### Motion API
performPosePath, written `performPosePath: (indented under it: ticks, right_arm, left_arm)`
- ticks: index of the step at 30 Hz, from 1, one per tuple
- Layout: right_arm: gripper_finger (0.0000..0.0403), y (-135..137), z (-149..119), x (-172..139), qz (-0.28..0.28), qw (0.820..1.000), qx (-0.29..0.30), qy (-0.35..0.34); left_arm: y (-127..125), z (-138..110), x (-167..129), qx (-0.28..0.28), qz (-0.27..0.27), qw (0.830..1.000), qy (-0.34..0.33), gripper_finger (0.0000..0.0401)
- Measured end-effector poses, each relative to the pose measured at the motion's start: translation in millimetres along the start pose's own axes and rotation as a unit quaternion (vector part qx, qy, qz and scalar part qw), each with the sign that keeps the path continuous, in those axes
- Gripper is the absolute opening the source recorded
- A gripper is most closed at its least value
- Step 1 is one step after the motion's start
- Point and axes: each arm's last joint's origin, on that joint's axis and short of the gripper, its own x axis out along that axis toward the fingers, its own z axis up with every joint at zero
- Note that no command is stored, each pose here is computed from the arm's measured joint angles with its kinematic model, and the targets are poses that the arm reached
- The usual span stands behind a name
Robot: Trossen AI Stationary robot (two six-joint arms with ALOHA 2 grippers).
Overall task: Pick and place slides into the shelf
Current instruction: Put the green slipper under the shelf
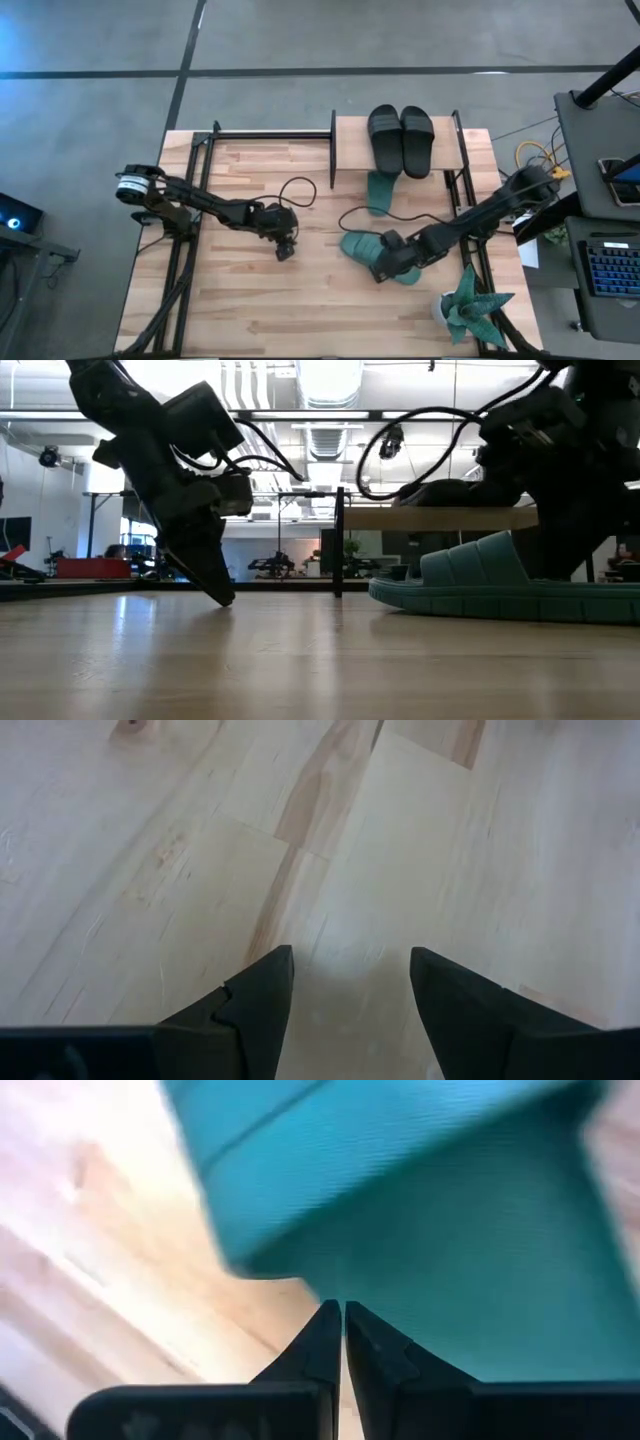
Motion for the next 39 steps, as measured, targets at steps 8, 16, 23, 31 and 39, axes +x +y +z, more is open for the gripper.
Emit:
performPosePath:
  ticks: [8,16,23,31,39]
  right_arm:
    - [0.0013,16.4,0.5,8.8,0.039,0.999,-0.023,-0.008]
    - [0.0013,31.1,7.9,-8.0,0.070,0.993,-0.027,-0.086]
    - [0.0013,36.8,14.1,-4.8,0.067,0.993,-0.028,-0.092]
    - [0.0013,52.4,25.5,11.9,0.089,0.991,-0.054,-0.086]
    - [0.0013,54.9,35.0,32.4,0.053,0.993,-0.061,-0.084]
  left_arm:
    - [-4.1,2.3,3.5,0.000,-0.056,0.998,-0.012,0.0191]
    - [-11.2,13.7,21.2,0.001,-0.078,0.996,-0.033,0.0191]
    - [-12.7,16.2,25.8,0.001,-0.078,0.996,-0.034,0.0191]
    - [-12.9,16.5,25.1,-0.001,-0.079,0.996,-0.035,0.0191]
    - [-13.0,16.2,25.0,-0.013,-0.079,0.996,-0.034,0.0191]
